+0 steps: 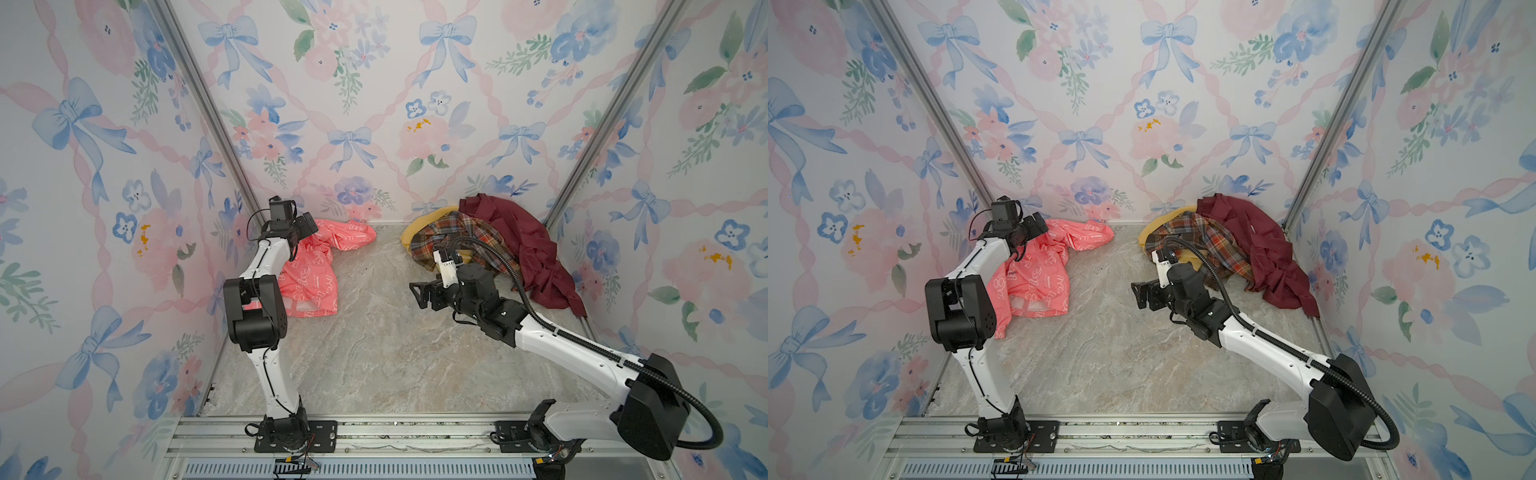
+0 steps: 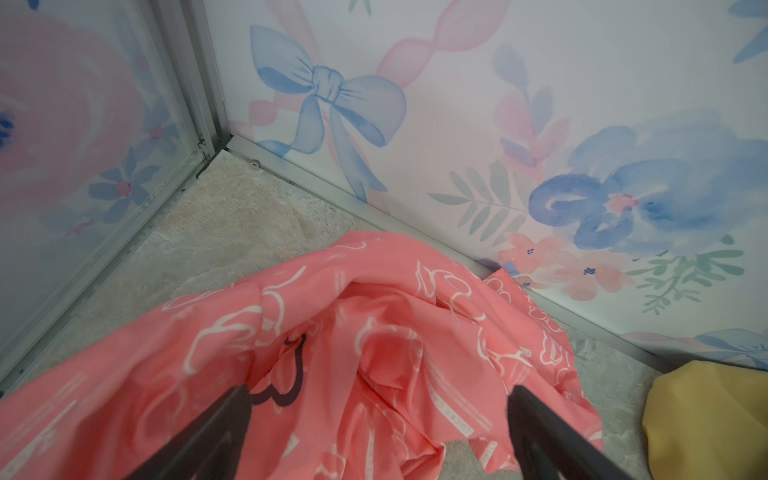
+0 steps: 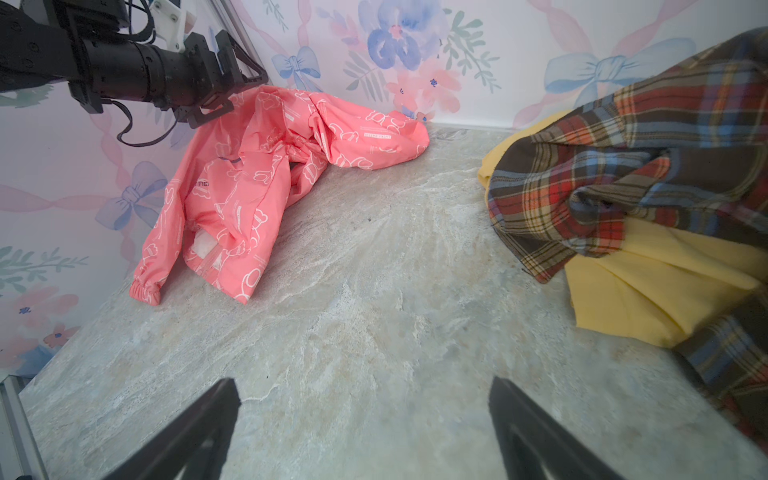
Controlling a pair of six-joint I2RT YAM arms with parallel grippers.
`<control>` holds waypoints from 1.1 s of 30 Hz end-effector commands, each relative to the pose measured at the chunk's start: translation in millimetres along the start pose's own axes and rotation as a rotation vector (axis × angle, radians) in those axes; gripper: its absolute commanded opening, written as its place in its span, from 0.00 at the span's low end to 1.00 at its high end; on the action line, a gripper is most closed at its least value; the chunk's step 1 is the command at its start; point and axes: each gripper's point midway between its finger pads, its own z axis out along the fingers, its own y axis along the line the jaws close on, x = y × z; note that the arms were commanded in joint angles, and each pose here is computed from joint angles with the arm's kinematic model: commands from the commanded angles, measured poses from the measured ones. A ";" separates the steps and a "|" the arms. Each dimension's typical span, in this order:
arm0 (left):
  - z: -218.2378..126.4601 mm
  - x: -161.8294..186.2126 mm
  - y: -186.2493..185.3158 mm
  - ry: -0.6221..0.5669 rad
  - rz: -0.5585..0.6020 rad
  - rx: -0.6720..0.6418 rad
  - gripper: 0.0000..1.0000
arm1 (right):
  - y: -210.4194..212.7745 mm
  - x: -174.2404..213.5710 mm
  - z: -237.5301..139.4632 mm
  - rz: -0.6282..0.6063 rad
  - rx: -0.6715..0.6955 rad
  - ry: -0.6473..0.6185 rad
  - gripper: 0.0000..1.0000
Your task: Pick out a specific cloth from the pile
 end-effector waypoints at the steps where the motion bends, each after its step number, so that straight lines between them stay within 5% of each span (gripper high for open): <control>1: -28.1 -10.3 -15.8 -0.028 0.041 0.047 0.98 | -5.1 6.5 -10.9 -0.022 0.028 0.009 0.97; 12: -142.9 -39.8 -50.2 -0.251 0.099 0.132 0.98 | -16.8 -5.6 -47.0 -0.054 0.088 -0.053 0.97; 23: -245.2 2.5 -55.2 -0.492 0.163 0.249 0.98 | -43.9 -2.0 -95.3 -0.106 0.198 -0.123 0.97; 33: -230.8 73.2 -17.3 -0.481 0.168 0.215 0.98 | -95.3 -2.1 -132.1 -0.166 0.400 -0.240 0.97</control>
